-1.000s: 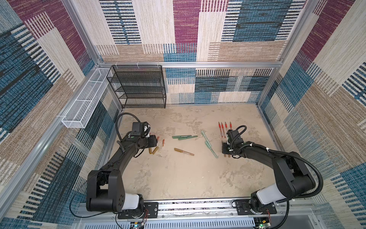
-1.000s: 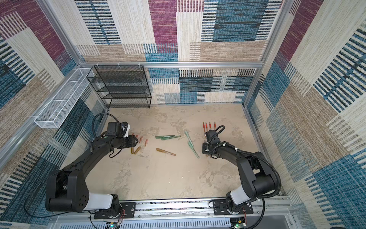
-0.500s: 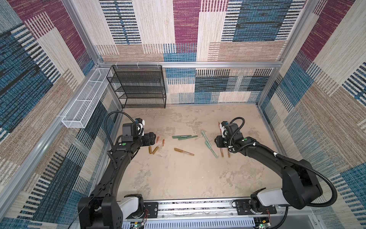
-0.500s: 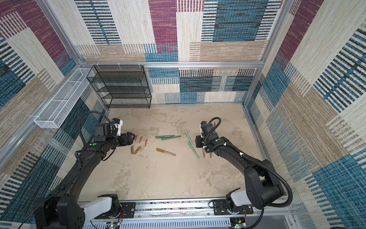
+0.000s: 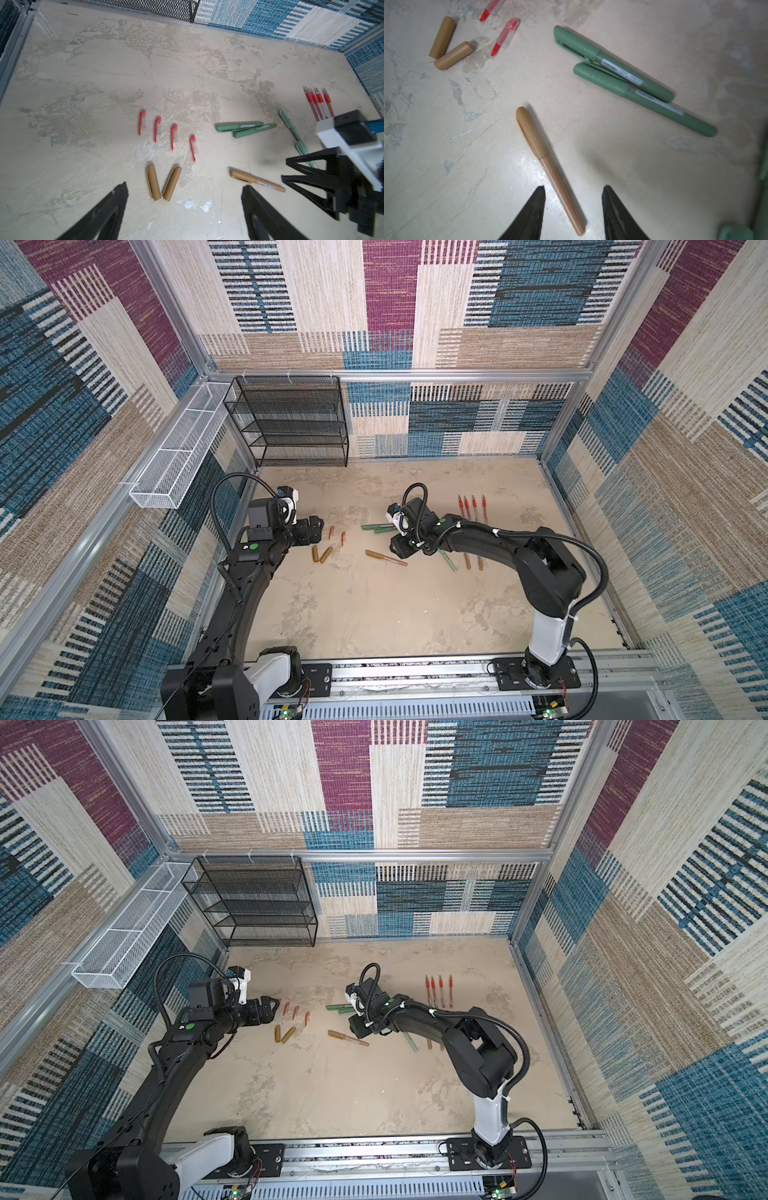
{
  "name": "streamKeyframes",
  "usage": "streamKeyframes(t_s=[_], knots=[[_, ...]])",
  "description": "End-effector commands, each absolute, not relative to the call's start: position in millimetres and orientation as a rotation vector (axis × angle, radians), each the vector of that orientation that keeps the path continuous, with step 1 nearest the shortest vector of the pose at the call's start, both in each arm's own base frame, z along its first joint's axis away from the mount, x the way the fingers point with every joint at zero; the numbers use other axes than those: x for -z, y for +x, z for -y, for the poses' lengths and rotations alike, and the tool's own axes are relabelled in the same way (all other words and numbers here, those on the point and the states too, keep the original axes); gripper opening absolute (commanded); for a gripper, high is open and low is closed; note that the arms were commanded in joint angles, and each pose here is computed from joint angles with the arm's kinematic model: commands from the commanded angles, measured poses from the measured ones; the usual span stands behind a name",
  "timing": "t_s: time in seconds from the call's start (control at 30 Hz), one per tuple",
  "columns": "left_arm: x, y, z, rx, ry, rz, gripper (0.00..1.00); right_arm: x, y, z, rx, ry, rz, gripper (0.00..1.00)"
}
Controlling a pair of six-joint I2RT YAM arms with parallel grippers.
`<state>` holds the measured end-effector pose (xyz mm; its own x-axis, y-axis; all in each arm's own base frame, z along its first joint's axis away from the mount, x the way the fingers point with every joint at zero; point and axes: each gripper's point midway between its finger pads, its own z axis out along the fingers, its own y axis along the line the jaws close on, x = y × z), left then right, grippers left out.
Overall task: Open the pen caps
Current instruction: 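Release the marker beside the first uncapped marker and raise the right gripper, then move the right gripper to a third tan marker and close on it, then bring the marker cap to the left gripper while the left gripper grasps the cap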
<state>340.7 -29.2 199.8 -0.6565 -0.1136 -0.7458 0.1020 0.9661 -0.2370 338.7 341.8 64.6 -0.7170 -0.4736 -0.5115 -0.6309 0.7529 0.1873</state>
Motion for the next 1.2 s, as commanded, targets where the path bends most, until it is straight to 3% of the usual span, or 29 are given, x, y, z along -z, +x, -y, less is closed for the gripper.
streamKeyframes(t_s=[0.0, 0.23, 0.43, 0.7, 0.93, 1.17], knots=[[-206.7, 342.2, 32.4, 0.335, 0.032, -2.235, 0.89, -49.8, 331.4, -345.9, -0.446, -0.953, -2.543, 0.50], [-208.5, 341.9, 31.1, 0.336, 0.025, -2.235, 0.89, -26.7, 323.7, -356.1, -0.446, -1.030, -2.587, 0.51], [-207.7, 342.0, 30.5, 0.342, 0.012, -2.239, 0.89, -11.9, 307.1, -355.3, -0.428, -1.080, -2.620, 0.42], [-207.5, 343.0, 31.2, 0.360, 0.000, -2.238, 0.89, -6.3, 287.4, -343.1, -0.420, -1.082, -2.653, 0.16], [-212.0, 342.0, 52.5, 0.539, 0.009, -2.207, 0.89, -45.9, 293.4, -353.0, -0.511, -0.991, -2.572, 0.11], [-220.5, 333.8, 93.4, 0.945, -0.029, -2.146, 0.89, -139.5, 296.3, -392.3, -0.912, -0.770, -2.314, 0.11]])
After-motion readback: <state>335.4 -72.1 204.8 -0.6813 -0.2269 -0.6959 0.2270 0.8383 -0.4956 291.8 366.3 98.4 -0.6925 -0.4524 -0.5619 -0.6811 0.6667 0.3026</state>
